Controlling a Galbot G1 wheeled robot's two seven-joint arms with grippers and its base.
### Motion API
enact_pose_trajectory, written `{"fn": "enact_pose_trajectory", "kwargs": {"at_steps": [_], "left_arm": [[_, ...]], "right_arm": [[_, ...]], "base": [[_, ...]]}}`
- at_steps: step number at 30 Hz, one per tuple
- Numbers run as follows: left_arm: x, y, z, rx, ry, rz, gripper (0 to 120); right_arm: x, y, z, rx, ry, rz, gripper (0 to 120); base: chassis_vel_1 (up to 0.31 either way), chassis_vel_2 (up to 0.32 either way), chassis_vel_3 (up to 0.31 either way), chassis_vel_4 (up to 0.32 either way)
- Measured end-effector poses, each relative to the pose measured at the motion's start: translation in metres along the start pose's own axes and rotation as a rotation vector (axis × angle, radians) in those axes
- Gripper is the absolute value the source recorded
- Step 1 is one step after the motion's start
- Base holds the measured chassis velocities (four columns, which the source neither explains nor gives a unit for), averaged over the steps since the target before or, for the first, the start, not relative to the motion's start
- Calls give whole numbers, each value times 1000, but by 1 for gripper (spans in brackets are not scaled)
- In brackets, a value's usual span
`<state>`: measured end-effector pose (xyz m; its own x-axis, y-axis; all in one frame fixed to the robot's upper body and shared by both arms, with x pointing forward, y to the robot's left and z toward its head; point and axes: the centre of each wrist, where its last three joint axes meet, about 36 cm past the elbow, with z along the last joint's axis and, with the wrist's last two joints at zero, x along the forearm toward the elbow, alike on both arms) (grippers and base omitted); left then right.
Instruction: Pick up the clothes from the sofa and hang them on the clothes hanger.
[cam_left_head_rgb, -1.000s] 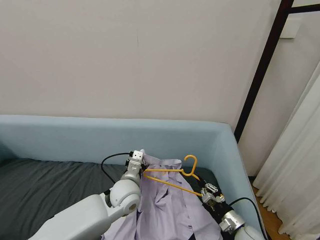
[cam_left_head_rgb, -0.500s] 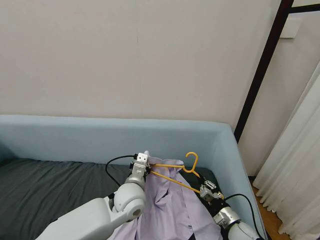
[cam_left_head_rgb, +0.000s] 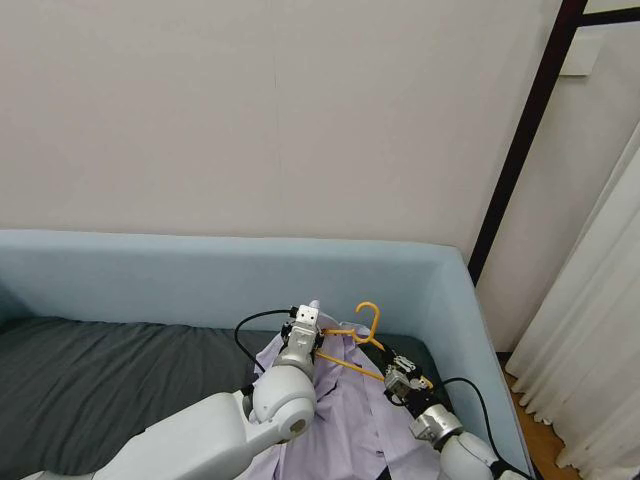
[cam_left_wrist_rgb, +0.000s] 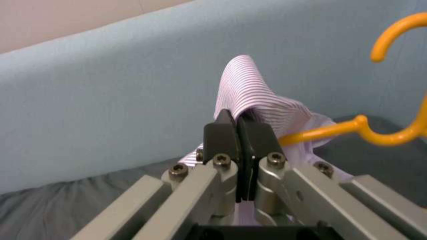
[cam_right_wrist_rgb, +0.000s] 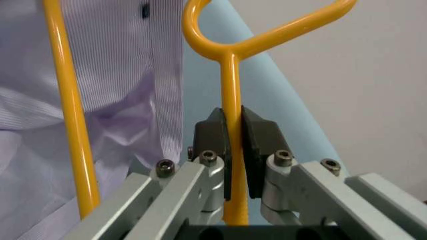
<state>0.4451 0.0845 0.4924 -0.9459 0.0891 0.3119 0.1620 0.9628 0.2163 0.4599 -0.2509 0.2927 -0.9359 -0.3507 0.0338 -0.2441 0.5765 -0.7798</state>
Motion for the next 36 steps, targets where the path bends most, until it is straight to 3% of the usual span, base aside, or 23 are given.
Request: {"fn": "enact_pose_trajectory", "kwargs": {"at_steps": [10, 17, 28, 36], "left_arm": [[11, 2, 4, 9, -8, -3, 0], [3, -18, 2, 19, -26, 6, 0], [-11, -40, -10, 16, -47, 19, 0], [6, -50, 10, -16, -25, 62, 0]], "right_arm": [[-21, -11, 8, 41, 22, 9, 4], [-43, -5, -12, 97, -37, 0, 4], [-48, -8, -25, 136, -110, -27, 4], [-50, -24, -37, 80, -137, -7, 4]], "base": [[0, 0, 0, 0], [0, 0, 0, 0], [0, 0, 0, 0], [0, 0, 0, 0]]}}
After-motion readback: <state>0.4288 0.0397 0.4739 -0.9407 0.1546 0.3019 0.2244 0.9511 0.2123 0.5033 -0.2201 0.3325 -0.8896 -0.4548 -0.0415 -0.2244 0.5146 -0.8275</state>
